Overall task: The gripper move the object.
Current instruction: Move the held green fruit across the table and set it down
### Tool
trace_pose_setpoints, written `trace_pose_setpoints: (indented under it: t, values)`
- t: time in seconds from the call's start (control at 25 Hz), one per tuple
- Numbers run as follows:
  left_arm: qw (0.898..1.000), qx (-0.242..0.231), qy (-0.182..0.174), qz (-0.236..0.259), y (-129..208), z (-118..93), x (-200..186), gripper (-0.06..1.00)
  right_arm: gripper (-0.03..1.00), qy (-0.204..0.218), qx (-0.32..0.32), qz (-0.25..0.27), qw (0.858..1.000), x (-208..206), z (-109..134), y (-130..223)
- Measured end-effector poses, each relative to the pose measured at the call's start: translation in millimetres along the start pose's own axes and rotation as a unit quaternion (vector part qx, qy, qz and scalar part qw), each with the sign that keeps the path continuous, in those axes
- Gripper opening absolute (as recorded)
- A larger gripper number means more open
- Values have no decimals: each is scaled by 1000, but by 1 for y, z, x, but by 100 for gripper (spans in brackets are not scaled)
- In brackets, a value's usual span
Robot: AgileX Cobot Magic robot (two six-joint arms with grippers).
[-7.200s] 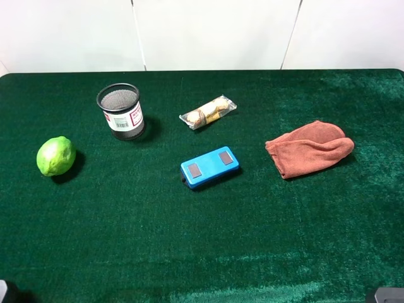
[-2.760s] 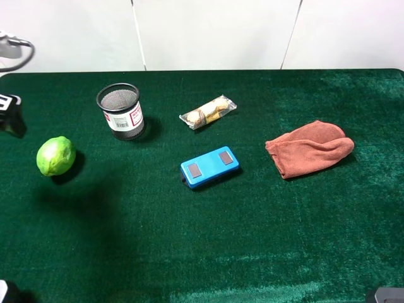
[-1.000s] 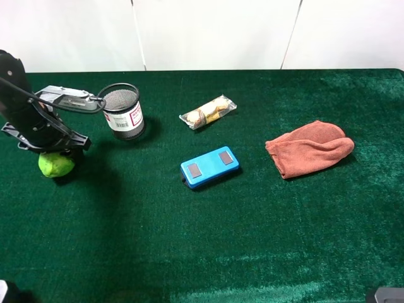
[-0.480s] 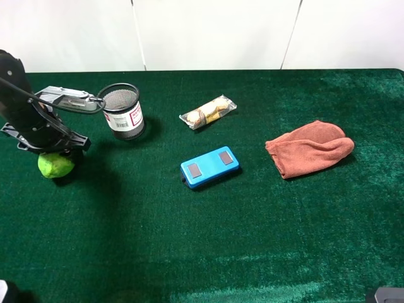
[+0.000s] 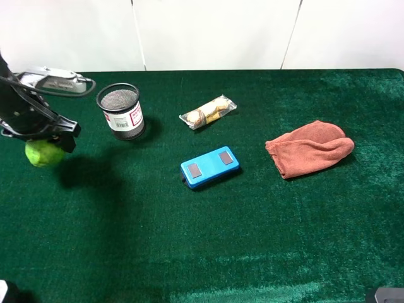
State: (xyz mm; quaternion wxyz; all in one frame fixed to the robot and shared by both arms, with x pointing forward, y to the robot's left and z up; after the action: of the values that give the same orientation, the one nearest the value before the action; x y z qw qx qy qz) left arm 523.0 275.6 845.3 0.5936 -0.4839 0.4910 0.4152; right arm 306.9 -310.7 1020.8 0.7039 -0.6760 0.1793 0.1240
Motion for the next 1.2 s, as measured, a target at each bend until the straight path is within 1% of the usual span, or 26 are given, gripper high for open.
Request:
trace_pose_setpoints:
  t: [0.36,0.64,0.72,0.88,1.2]
  values:
    - [1000,-19,-4,1,11,2,-43,64,70,0,0,0,1000,0,0,0]
    - [999,-21,-5,31,7,2,-75,64,70,0,0,0,1000,0,0,0]
    - [999,-11,-4,36,5,-3,-82,64,70,0,0,0,1000,0,0,0]
    - [1000,11,-1,25,-5,-18,-93,64,70,0,0,0,1000,0,0,0]
    - [999,52,12,-3,-18,-61,-109,64,70,0,0,0,1000,0,0,0]
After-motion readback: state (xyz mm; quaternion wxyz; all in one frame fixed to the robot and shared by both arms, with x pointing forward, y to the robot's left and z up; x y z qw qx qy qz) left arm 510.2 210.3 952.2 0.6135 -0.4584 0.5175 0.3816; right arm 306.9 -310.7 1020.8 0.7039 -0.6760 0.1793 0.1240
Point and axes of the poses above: a point on each arm's last joint axis where the gripper is mounted, x pointing out along that axis toward the gripper, z along the wrist's bending axis when the last joint is at zero, y = z × x, the point moved 8 cm from there along x, pointing out along that axis toward the gripper
